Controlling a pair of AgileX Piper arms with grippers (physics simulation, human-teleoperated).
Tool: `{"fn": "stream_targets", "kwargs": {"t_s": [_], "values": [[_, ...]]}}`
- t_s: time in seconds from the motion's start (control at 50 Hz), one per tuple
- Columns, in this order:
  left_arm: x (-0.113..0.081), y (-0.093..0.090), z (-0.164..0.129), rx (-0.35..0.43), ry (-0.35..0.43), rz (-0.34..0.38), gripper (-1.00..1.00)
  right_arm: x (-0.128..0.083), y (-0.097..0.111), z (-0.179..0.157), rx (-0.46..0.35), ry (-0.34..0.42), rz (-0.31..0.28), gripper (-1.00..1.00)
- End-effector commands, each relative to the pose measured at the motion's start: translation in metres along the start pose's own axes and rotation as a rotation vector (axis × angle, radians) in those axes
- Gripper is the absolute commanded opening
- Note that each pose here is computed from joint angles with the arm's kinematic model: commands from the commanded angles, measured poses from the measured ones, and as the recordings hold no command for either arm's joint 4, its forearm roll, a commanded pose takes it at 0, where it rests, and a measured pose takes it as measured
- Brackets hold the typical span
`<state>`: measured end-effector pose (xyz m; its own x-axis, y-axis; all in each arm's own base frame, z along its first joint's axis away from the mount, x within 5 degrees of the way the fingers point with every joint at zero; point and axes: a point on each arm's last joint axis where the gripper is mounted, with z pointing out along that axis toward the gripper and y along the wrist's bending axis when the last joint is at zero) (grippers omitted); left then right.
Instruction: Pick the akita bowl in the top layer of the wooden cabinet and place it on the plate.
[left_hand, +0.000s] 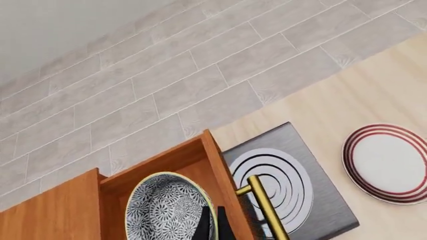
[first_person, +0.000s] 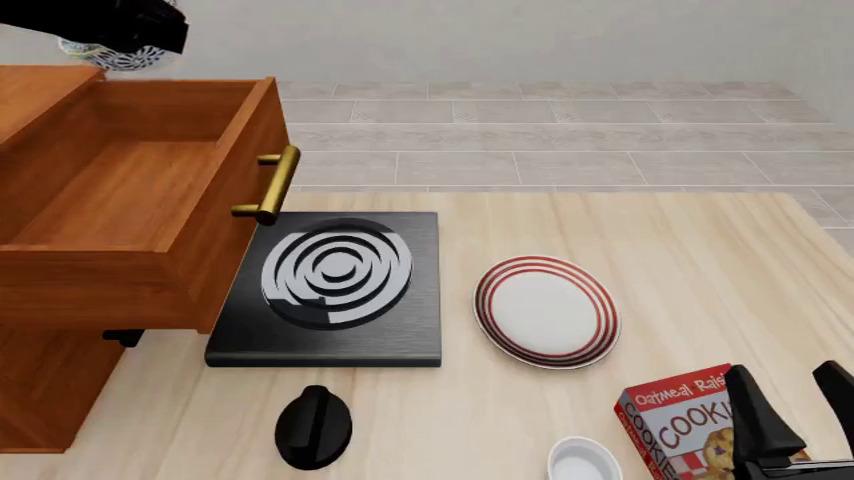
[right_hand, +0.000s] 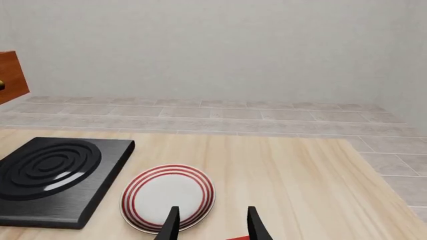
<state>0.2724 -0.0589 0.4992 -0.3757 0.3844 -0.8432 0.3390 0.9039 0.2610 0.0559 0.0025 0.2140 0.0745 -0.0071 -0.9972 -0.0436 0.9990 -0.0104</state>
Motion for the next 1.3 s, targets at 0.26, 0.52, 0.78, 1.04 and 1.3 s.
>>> {"fn": "stream_targets", "kwargs": {"t_s": [0.26, 0.52, 0.78, 1.04, 1.3], "values": [[-0.016, -0.021, -0.007, 0.049, -0.102, 0.071, -1.00, 0.000, 0.000, 0.000, -0.002, -0.002, -0.003, 1.00], [-0.013, -0.030, -0.004, 0.061, -0.136, 0.125, -1.00, 0.000, 0.000, 0.000, -0.002, -0.003, -0.001, 1.00], [-0.018, -0.047, -0.003, 0.116, -0.160, 0.150, -1.00, 0.000, 0.000, 0.000, -0.004, -0.002, -0.002, 1.00], [-0.018, -0.060, 0.007, 0.149, -0.163, 0.169, -1.00, 0.000, 0.000, 0.000, -0.005, -0.005, -0.005, 1.00], [-0.020, -0.077, 0.016, 0.194, -0.174, 0.204, -1.00, -0.001, 0.000, 0.000, -0.006, -0.008, -0.007, 1.00]]}}
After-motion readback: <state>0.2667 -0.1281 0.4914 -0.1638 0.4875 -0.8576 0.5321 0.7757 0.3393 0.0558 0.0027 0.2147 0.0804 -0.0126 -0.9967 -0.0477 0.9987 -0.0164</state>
